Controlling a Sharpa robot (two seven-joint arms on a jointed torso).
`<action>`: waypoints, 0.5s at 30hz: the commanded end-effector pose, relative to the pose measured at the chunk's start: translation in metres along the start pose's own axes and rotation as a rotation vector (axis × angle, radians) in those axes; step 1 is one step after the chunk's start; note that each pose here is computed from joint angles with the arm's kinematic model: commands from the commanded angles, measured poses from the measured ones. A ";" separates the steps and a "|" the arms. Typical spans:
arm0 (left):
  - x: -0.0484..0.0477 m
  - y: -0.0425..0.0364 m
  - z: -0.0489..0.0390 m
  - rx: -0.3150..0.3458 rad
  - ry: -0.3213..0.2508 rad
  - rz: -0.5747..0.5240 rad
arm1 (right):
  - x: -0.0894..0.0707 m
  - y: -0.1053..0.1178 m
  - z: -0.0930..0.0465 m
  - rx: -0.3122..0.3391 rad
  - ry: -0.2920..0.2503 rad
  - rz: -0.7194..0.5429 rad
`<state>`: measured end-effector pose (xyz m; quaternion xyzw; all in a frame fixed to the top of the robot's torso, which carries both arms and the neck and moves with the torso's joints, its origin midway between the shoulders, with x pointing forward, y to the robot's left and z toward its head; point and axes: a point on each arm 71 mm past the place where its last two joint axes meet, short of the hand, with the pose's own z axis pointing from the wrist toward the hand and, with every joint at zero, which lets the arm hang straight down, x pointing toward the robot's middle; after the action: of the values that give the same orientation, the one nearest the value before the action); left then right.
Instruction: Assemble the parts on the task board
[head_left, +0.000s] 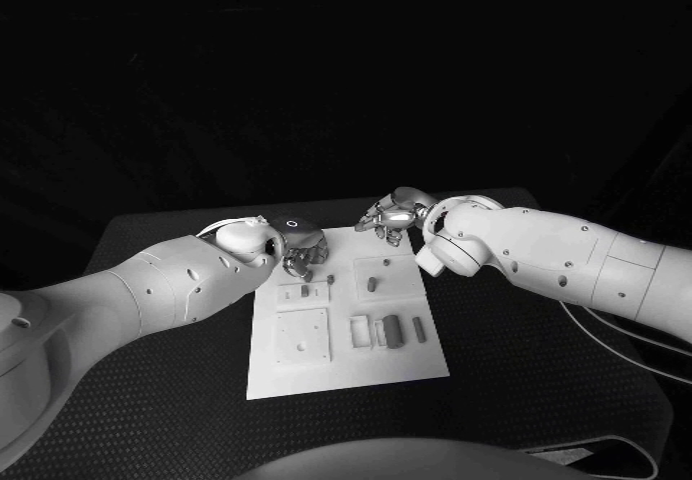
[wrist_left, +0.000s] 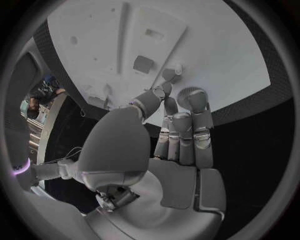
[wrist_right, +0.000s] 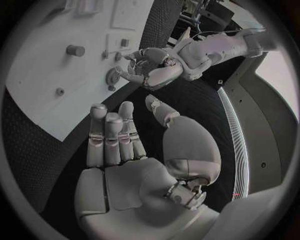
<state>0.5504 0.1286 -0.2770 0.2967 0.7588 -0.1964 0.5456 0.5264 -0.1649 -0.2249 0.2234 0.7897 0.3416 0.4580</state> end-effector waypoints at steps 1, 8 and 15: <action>0.0024 -0.0045 -0.0006 0.063 0.040 0.006 | 0.001 0.001 0.000 -0.014 0.015 -0.012; 0.0048 -0.0030 -0.0015 0.063 0.065 0.001 | 0.001 0.001 0.000 -0.013 0.014 -0.012; 0.0076 -0.0021 0.0000 0.051 0.060 0.005 | 0.001 0.001 0.000 -0.014 0.014 -0.012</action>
<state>0.5487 0.1310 -0.2827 0.3097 0.7685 -0.2029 0.5218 0.5265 -0.1649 -0.2251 0.2226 0.7903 0.3417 0.4573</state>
